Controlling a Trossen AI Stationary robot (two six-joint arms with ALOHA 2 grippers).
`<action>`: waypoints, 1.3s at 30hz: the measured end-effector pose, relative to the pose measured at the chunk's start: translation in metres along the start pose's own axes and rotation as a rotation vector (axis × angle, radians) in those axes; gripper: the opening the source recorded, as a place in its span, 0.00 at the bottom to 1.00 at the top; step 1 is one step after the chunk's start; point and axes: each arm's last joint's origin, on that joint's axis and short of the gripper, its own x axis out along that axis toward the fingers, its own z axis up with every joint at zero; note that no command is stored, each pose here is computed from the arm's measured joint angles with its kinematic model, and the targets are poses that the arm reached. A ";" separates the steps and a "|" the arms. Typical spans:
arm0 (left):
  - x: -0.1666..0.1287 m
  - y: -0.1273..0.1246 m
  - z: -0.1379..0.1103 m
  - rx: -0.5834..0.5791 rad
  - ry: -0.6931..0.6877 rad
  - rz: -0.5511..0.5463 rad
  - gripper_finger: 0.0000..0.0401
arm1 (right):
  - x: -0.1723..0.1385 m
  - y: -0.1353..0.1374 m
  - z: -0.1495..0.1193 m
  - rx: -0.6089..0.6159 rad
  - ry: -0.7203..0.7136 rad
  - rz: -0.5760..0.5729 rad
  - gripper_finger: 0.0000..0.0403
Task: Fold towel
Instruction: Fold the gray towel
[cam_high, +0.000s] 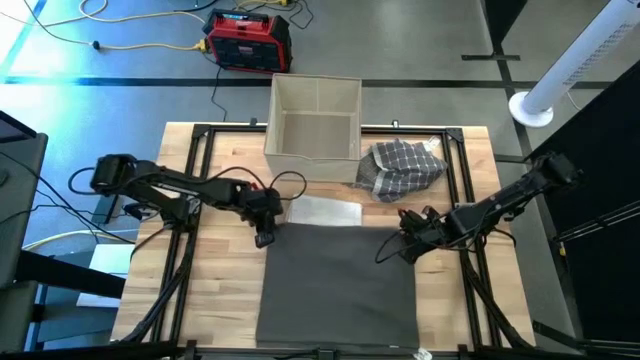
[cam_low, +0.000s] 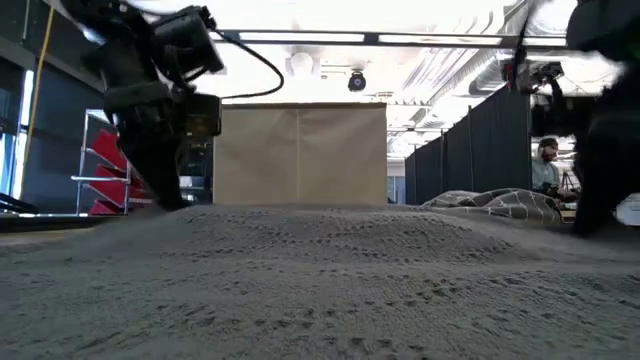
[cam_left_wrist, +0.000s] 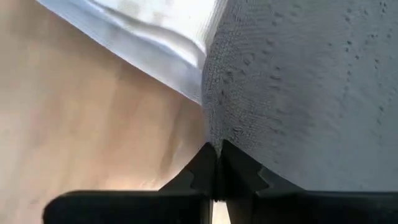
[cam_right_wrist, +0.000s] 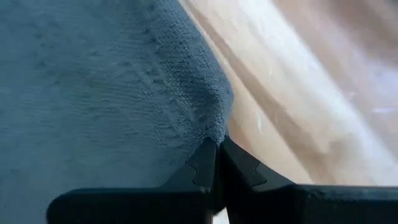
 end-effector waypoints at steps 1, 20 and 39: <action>-0.007 -0.001 0.004 0.016 0.002 0.029 0.02 | -0.007 -0.001 0.004 -0.006 -0.006 -0.006 0.00; -0.084 -0.078 0.007 0.246 0.106 0.036 0.01 | -0.036 0.077 -0.036 -0.105 0.095 0.538 0.00; -0.033 -0.162 -0.025 0.370 0.118 -0.145 0.01 | -0.009 0.129 -0.060 -0.206 0.253 0.704 0.00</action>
